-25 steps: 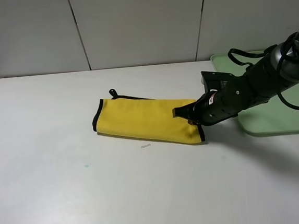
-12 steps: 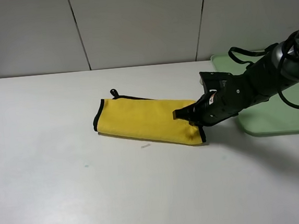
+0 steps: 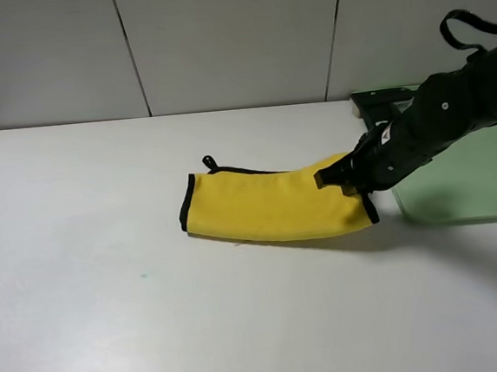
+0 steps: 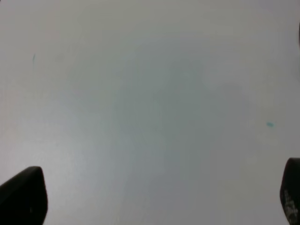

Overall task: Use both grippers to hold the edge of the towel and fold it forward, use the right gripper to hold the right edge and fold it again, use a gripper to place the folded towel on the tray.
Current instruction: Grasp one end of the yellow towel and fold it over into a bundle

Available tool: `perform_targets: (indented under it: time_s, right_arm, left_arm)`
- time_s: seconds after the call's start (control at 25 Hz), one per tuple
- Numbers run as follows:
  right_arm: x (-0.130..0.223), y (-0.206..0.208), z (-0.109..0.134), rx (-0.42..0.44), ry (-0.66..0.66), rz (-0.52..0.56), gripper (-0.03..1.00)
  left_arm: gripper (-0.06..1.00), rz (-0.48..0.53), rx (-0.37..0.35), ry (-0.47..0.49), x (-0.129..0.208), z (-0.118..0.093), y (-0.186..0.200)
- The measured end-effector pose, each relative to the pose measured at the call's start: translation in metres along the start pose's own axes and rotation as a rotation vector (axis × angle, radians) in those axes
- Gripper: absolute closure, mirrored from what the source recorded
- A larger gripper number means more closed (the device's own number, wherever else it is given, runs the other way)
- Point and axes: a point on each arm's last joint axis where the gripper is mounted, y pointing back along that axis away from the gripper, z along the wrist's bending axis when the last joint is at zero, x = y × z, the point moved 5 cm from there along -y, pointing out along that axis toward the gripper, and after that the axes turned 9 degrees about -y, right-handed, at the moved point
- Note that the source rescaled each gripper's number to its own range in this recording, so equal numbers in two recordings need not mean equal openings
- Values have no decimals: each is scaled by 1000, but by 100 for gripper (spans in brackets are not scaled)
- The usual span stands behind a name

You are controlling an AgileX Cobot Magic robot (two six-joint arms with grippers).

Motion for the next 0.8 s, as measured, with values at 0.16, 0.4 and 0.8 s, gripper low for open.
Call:
perform_targets:
  time_s: [0.16, 0.4, 0.8]
  right_arm:
    - [-8, 17, -18, 37, 12, -6, 94]
    - [-16, 34, -52, 121, -6, 25, 94]
    - [-41, 51, -36, 135, 38, 56, 94]
  left_arm:
    - [-6, 0, 0, 0, 0, 0, 0]
    - [-6, 0, 0, 0, 0, 0, 0]
    - [-6, 0, 0, 0, 0, 0, 0]
